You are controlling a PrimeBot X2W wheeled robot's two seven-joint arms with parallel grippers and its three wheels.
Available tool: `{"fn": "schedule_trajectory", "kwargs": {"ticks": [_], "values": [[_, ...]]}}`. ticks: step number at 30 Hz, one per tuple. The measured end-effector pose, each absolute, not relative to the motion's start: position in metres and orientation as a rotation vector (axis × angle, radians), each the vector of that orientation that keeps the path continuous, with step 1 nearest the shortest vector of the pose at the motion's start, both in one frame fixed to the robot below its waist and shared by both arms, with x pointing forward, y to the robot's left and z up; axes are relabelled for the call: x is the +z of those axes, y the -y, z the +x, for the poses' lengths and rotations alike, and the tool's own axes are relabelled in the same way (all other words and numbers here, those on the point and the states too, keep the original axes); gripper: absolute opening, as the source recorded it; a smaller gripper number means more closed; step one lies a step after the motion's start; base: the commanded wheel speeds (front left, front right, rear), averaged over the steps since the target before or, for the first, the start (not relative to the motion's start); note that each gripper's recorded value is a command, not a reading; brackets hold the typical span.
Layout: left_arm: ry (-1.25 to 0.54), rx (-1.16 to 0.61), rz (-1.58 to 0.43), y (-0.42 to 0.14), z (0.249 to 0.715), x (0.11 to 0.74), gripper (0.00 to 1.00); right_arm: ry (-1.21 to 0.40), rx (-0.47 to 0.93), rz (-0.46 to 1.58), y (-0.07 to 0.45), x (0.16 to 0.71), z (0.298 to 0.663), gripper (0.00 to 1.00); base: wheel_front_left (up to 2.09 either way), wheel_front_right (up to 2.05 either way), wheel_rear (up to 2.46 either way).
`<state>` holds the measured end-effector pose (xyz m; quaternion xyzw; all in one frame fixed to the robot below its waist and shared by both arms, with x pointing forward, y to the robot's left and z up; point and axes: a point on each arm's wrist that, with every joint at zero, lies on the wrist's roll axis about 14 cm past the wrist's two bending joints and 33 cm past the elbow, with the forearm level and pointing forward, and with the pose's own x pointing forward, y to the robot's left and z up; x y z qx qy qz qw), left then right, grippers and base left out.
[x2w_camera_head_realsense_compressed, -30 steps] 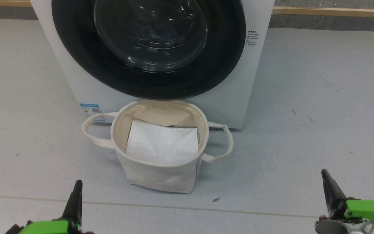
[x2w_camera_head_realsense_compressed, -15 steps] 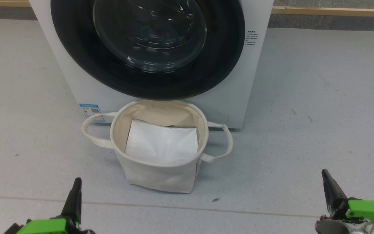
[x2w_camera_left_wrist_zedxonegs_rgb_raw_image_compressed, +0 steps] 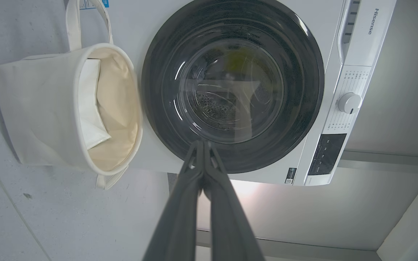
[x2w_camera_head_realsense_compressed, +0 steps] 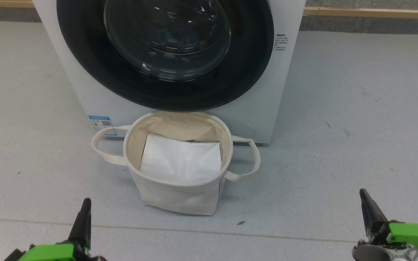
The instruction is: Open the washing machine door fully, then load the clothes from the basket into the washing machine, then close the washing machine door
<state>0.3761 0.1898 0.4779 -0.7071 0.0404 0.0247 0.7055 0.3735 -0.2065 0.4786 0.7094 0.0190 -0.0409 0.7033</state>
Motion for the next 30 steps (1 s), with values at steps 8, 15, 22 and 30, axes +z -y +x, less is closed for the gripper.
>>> {"fn": "schedule_trajectory", "kwargs": {"ticks": [8, 15, 22, 30], "values": [[-0.090, 0.055, -1.572, -0.1898, 0.3761, 0.4779, 0.00, -0.042, -0.091, 1.578, 0.2065, 0.4786, 0.3735, 0.00, 0.00, 0.00, 0.00], [-0.090, 0.055, -1.572, -0.1898, 0.3761, 0.4779, 0.00, -0.042, -0.091, 1.578, 0.2065, 0.4786, 0.3735, 0.00, 0.00, 0.00, 0.00], [-0.089, 0.055, -1.572, -0.1898, 0.3761, 0.4779, 0.00, -0.042, -0.091, 1.578, 0.2065, 0.4786, 0.3735, 0.00, 0.00, 0.00, 0.00], [-0.089, 0.055, -1.572, -0.1899, 0.3761, 0.4779, 0.00, -0.042, -0.091, 1.578, 0.2065, 0.4786, 0.3735, 0.00, 0.00, 0.00, 0.00]]}}
